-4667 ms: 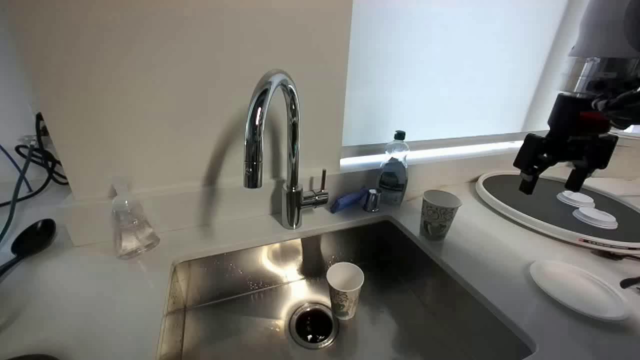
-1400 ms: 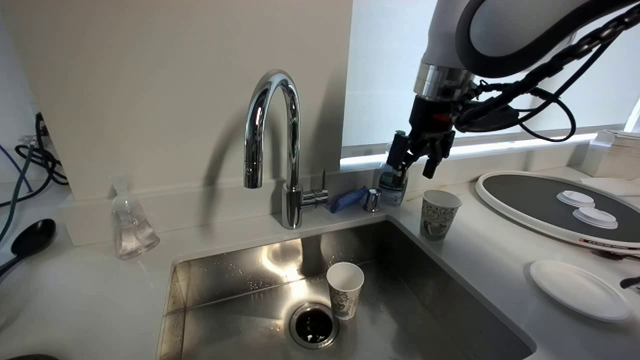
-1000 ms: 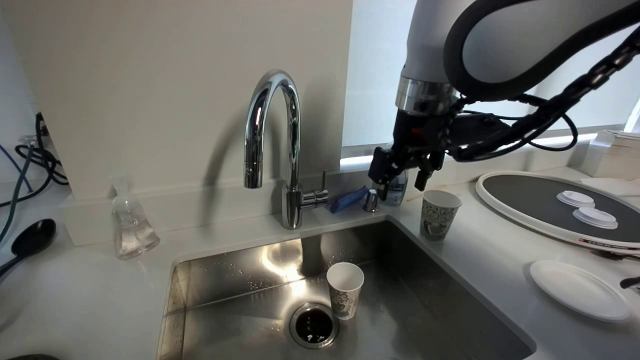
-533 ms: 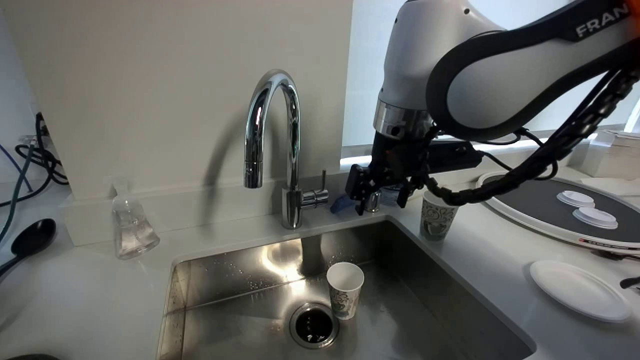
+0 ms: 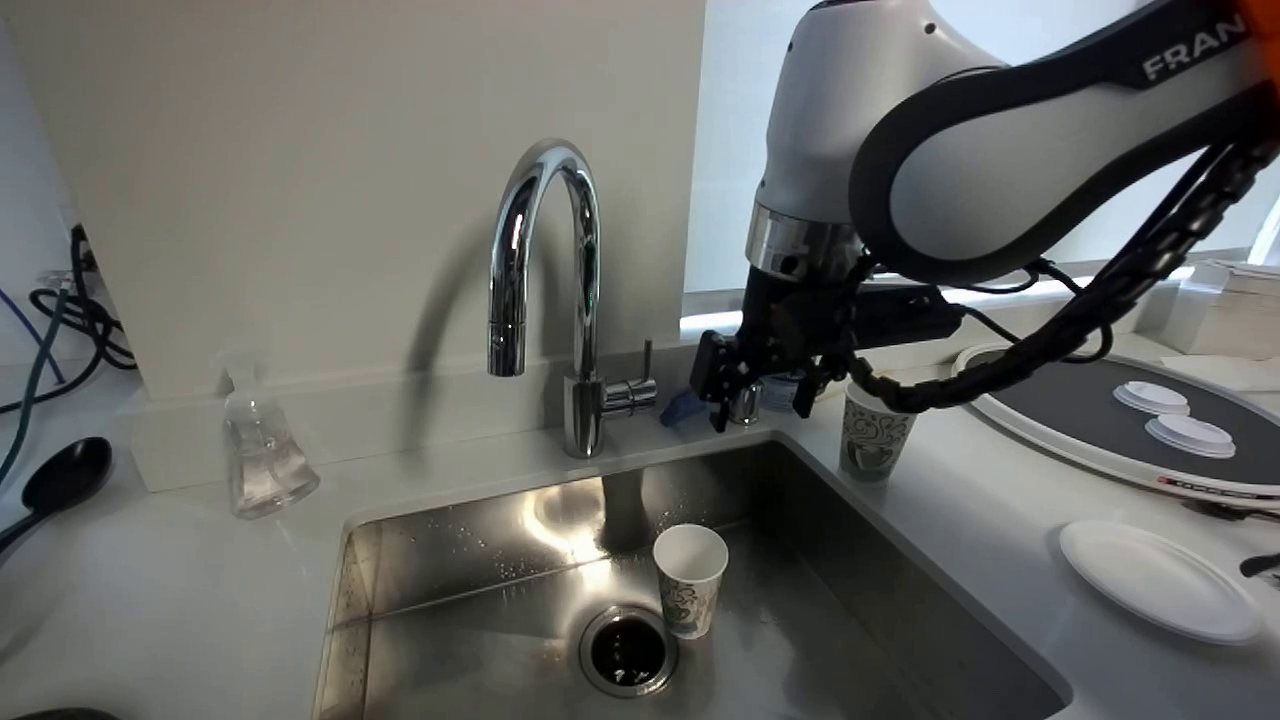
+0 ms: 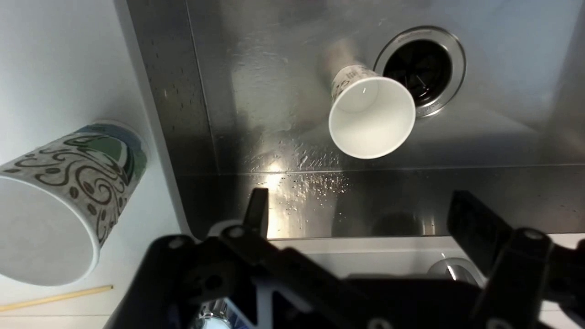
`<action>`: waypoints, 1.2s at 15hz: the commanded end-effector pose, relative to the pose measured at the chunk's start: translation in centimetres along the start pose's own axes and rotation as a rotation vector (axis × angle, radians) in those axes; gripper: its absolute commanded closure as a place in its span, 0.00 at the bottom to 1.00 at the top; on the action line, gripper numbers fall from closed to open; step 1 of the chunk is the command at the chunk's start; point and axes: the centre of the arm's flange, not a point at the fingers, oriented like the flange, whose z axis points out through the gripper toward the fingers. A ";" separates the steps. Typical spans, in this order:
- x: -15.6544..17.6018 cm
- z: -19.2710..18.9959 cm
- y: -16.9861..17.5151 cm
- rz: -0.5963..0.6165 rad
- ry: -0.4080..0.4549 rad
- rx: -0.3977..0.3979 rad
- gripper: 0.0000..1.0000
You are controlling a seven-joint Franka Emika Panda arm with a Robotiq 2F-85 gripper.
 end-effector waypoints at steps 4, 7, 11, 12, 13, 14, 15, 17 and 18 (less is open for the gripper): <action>-1.2 3.5 -1.8 -0.008 -0.035 0.016 0.00; -1.8 5.5 -2.9 0.010 -0.021 0.046 0.00; -2.6 7.9 -3.6 0.030 -0.026 0.065 0.00; -2.7 8.4 -3.6 0.027 -0.029 0.065 0.00; -2.9 9.0 -3.5 0.029 -0.031 0.061 0.00; -3.0 9.6 -3.5 0.030 -0.038 0.057 0.00; -3.1 10.2 -3.4 0.036 -0.042 0.056 0.00; -3.1 10.8 -3.4 0.034 -0.058 0.053 0.00; -2.6 9.7 -3.1 0.022 -0.064 0.053 0.00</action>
